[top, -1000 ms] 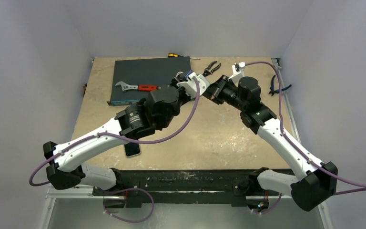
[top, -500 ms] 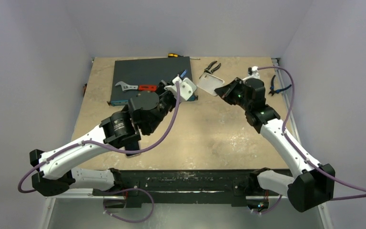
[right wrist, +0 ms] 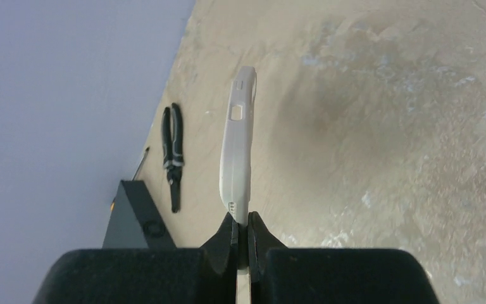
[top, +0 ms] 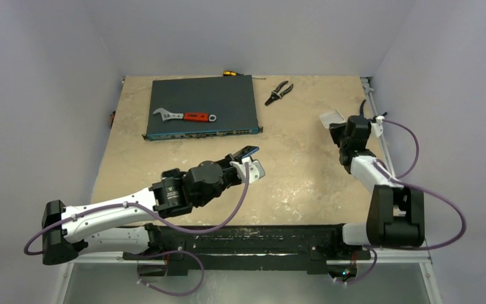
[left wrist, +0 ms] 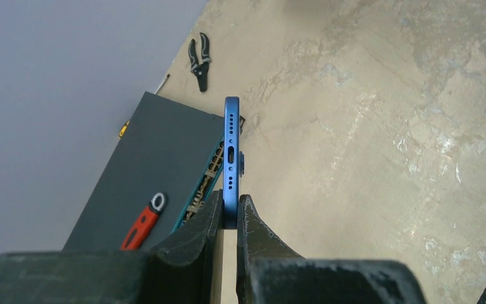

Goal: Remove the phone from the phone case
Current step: Place the phone case at the center of the board.

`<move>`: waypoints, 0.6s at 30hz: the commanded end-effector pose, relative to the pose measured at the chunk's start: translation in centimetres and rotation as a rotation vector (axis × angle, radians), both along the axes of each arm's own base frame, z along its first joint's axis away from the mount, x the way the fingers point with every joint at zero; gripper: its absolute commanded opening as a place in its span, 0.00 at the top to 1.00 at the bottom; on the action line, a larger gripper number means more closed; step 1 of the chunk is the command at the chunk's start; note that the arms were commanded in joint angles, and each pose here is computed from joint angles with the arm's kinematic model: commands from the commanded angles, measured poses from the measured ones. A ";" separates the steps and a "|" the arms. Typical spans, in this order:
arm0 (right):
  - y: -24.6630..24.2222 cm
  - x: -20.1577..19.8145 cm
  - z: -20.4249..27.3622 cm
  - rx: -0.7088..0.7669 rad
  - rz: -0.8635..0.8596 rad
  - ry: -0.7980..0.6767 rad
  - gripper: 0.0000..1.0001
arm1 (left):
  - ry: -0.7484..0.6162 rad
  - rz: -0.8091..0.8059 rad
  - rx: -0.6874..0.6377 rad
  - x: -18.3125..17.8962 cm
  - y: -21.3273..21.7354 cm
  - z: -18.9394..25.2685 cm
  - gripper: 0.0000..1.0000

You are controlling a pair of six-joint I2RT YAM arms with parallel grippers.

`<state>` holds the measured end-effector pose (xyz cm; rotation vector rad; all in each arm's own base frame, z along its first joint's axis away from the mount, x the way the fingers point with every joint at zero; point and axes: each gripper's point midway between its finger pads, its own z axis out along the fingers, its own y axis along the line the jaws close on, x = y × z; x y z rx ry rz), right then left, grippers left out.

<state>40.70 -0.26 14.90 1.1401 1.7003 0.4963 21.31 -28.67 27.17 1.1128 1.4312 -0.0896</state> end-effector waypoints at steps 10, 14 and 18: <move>-4.2 8.6 -5.0 0.090 -0.181 -0.090 1.00 | -0.061 0.071 -0.250 0.3 1.1 2.1 1.00; -4.0 10.0 -6.8 0.080 -0.148 -0.046 1.00 | -0.061 0.072 -0.223 0.6 0.4 1.2 1.00; -3.0 10.2 -8.1 0.071 -0.070 0.025 0.67 | -0.055 0.068 -0.216 0.7 -0.1 0.8 1.00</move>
